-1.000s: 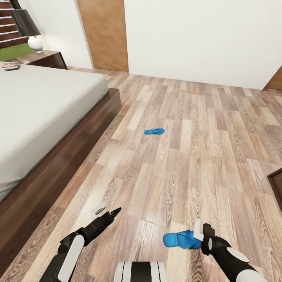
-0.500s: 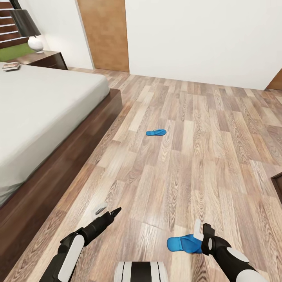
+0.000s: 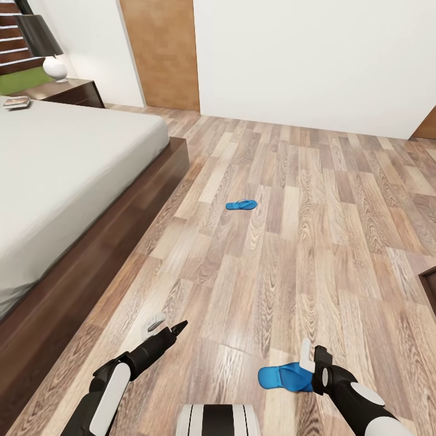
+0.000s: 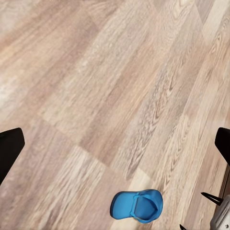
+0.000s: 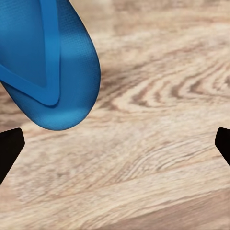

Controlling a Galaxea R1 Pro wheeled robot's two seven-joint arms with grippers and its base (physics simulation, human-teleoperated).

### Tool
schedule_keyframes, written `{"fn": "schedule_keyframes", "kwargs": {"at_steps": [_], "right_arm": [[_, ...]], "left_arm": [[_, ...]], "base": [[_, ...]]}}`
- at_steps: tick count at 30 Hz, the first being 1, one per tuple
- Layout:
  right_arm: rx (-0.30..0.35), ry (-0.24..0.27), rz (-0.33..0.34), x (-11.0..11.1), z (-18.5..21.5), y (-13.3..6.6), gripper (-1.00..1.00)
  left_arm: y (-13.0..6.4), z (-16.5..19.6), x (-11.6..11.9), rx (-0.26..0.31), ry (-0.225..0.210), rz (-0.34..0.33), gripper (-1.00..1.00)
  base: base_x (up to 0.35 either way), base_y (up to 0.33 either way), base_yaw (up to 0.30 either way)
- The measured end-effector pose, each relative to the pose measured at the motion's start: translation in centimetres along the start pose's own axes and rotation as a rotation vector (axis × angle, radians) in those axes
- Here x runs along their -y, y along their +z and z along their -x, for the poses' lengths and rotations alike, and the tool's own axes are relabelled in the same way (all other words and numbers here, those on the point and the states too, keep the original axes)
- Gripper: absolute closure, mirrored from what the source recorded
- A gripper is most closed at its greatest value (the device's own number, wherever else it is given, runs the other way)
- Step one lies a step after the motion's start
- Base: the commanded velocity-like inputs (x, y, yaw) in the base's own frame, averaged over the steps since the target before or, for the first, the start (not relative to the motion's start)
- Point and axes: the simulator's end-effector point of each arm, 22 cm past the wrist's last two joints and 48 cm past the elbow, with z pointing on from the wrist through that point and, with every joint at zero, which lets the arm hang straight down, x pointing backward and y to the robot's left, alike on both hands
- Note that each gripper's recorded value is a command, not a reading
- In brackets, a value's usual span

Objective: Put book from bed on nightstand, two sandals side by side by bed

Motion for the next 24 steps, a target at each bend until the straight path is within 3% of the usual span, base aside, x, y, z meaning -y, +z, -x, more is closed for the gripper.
{"fn": "schedule_keyframes", "kwargs": {"at_steps": [6, 17, 24], "right_arm": [[-0.001, 0.0, 0.0, 0.0, -0.02, 0.01, -1.0], [-0.002, -0.004, 0.006, -0.32, -0.07, 0.19, -1.0], [-0.003, -0.006, 0.007, -0.38, -0.11, 0.21, -1.0]], "left_arm": [[0.01, -0.01, -0.03, 0.0, 0.0, 0.0, -1.0], [0.1, -0.19, -0.25, -0.004, -0.003, 0.004, -1.0], [0.12, -0.21, -0.26, -0.005, -0.003, 0.004, -1.0]], "base": [[0.0, 0.0, 0.024], [0.0, 0.0, 0.211], [0.0, 0.0, 0.024]]}}
